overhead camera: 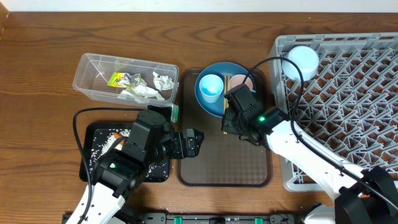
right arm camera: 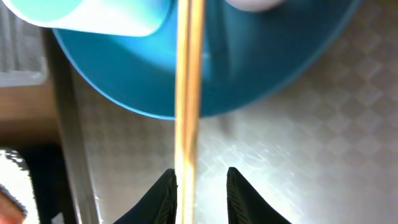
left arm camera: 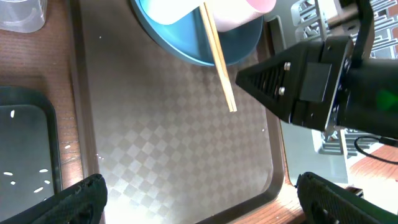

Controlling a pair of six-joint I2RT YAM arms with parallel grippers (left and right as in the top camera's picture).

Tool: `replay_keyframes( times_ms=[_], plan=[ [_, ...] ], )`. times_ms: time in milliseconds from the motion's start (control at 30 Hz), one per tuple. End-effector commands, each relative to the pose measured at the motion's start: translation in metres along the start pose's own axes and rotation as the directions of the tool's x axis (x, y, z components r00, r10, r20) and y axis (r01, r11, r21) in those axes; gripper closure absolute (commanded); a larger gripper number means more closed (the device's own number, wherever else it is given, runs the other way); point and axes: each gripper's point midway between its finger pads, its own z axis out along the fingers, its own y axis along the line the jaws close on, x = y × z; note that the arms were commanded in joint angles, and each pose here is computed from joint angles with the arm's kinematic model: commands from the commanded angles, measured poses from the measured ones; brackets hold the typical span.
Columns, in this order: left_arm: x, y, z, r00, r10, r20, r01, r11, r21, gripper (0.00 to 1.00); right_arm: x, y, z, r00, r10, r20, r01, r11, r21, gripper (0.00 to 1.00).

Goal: Sort waste into correct bins and load items into the dishwasher rack
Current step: 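Lower the right gripper and close it on a wooden chopstick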

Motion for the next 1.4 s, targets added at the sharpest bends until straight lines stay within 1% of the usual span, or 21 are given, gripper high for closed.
replay_keyframes(
  times_ms=[0,267,467,833,1133,1367],
  plan=[
    [-0.002,0.001,-0.001,1.0,0.0,0.009,0.001,1.0,-0.005,0.0,-0.006,-0.012,-0.001,1.0,0.008,0.019,-0.009,0.999,0.039,0.74],
    [-0.002,0.001,-0.001,1.0,0.0,0.009,0.001,1.0,-0.005,0.0,0.003,-0.017,0.012,1.0,0.003,-0.018,-0.001,0.997,0.071,0.75],
    [-0.002,0.001,-0.001,1.0,0.0,0.009,0.001,1.0,-0.005,0.0,0.009,-0.008,0.023,0.999,-0.023,-0.026,0.025,0.998,0.06,0.75],
    [-0.002,0.001,-0.001,1.0,0.0,0.009,0.001,1.0,-0.005,0.0,0.005,-0.003,0.022,1.0,-0.02,-0.013,0.02,0.999,0.034,0.76],
    [-0.002,0.001,-0.001,1.0,0.0,0.009,0.0,1.0,-0.005,0.0,-0.004,0.004,0.009,1.0,-0.009,0.016,0.01,1.0,-0.01,0.76],
    [-0.002,0.001,-0.001,1.0,0.0,0.009,0.001,1.0,-0.005,0.0,-0.002,0.007,0.008,1.0,-0.01,0.007,0.01,1.0,-0.024,0.76]
  ],
)
